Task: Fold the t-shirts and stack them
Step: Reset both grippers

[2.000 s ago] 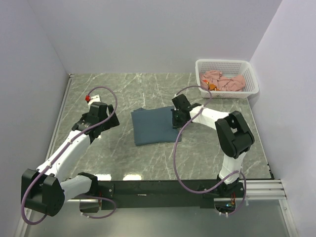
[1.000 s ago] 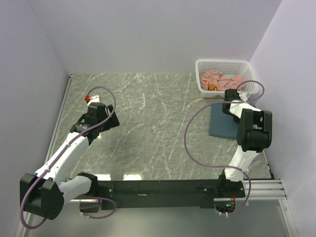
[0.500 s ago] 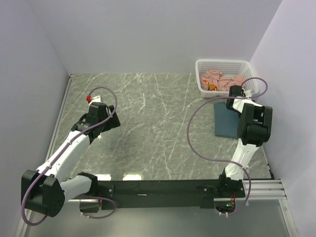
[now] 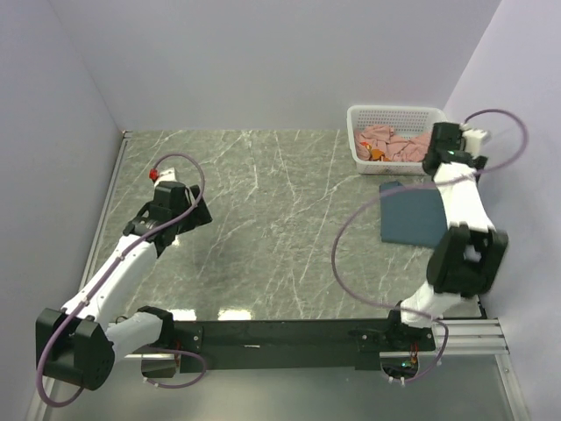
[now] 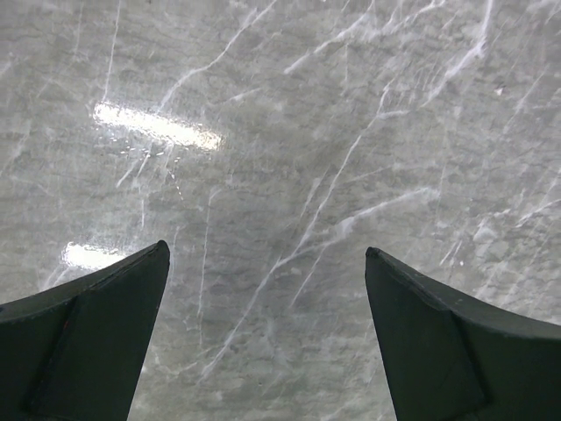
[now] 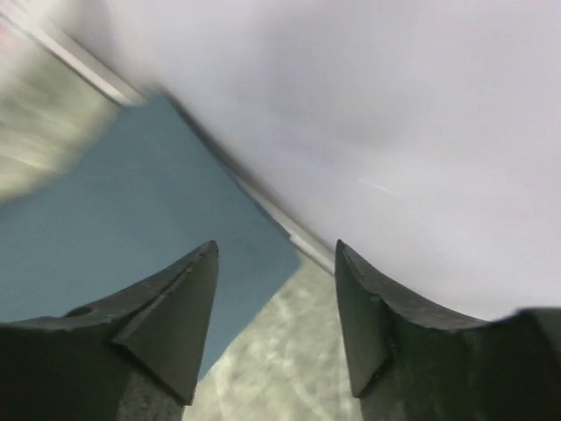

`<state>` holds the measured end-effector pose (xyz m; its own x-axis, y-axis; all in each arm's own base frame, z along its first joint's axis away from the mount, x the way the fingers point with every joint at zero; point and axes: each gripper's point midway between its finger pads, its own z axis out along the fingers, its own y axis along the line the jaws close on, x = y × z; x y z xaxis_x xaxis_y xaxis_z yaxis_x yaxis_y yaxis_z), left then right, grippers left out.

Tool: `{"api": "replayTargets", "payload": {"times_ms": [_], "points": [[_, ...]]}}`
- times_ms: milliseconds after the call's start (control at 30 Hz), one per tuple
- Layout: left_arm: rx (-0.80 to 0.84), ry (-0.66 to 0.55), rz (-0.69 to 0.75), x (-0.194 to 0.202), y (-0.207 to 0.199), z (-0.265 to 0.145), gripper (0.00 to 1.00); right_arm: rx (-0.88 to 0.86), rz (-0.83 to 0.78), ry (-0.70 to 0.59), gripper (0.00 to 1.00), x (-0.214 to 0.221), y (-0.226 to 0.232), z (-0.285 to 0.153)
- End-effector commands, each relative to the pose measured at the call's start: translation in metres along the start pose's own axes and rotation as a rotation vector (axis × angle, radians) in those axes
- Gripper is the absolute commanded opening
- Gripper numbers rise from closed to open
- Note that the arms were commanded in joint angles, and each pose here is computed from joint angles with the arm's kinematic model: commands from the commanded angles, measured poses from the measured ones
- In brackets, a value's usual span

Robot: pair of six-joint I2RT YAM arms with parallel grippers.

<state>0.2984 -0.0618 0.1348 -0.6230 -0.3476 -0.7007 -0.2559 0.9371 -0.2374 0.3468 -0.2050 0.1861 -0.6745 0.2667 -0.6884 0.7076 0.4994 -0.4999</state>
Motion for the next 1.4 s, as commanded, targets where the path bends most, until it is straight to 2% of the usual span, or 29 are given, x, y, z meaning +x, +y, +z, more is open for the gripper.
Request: {"api": "replayTargets", "payload": {"times_ms": [0, 67, 133, 167, 233, 267, 433, 467, 667, 900, 1167, 1367], "points": [[0.023, -0.089, -0.016, -0.020, -0.002, -0.010, 0.99, -0.207, 0.316, -0.117, 0.64, -0.032, -0.045, -0.077], [0.018, -0.131, -0.031, -0.027, 0.001, -0.017, 0.99, -0.318, 0.422, -0.207, 0.66, -0.040, -0.071, -0.116], [0.022, -0.180, -0.047, -0.035, 0.003, -0.028, 0.99, -0.453, 0.464, -0.239, 0.73, -0.031, -0.070, -0.139], [0.007, -0.207, -0.058, -0.039, 0.007, -0.031, 0.99, -0.503, 0.519, -0.313, 0.74, -0.030, -0.090, -0.163], [0.012, -0.274, -0.081, -0.048, 0.012, -0.046, 0.99, -0.582, 0.542, -0.349, 0.75, -0.015, -0.089, -0.179], [-0.017, -0.314, -0.099, -0.054, 0.019, -0.052, 1.00, -0.613, 0.572, -0.413, 0.75, -0.010, -0.104, -0.196], [-0.041, -0.486, -0.166, -0.070, 0.040, -0.095, 1.00, -0.637, 0.586, -0.515, 0.76, 0.025, -0.120, -0.213], [-0.038, -0.507, -0.176, -0.071, 0.043, -0.101, 0.99, -0.647, 0.615, -0.574, 0.77, 0.031, -0.135, -0.221], [-0.022, -0.630, -0.228, -0.073, 0.061, -0.139, 0.99, -0.775, 0.598, -0.687, 0.79, 0.073, -0.127, -0.225], [0.059, -0.679, -0.251, -0.065, 0.063, -0.153, 0.99, -0.882, 0.593, -0.650, 0.86, 0.100, -0.093, -0.217], [0.142, -0.803, -0.250, -0.056, 0.067, -0.154, 1.00, -0.925, 0.583, -0.657, 0.90, 0.102, -0.086, -0.221], [0.160, -0.871, -0.309, -0.058, 0.074, -0.164, 0.99, -0.938, 0.582, -0.663, 0.91, 0.102, -0.086, -0.224]]}}
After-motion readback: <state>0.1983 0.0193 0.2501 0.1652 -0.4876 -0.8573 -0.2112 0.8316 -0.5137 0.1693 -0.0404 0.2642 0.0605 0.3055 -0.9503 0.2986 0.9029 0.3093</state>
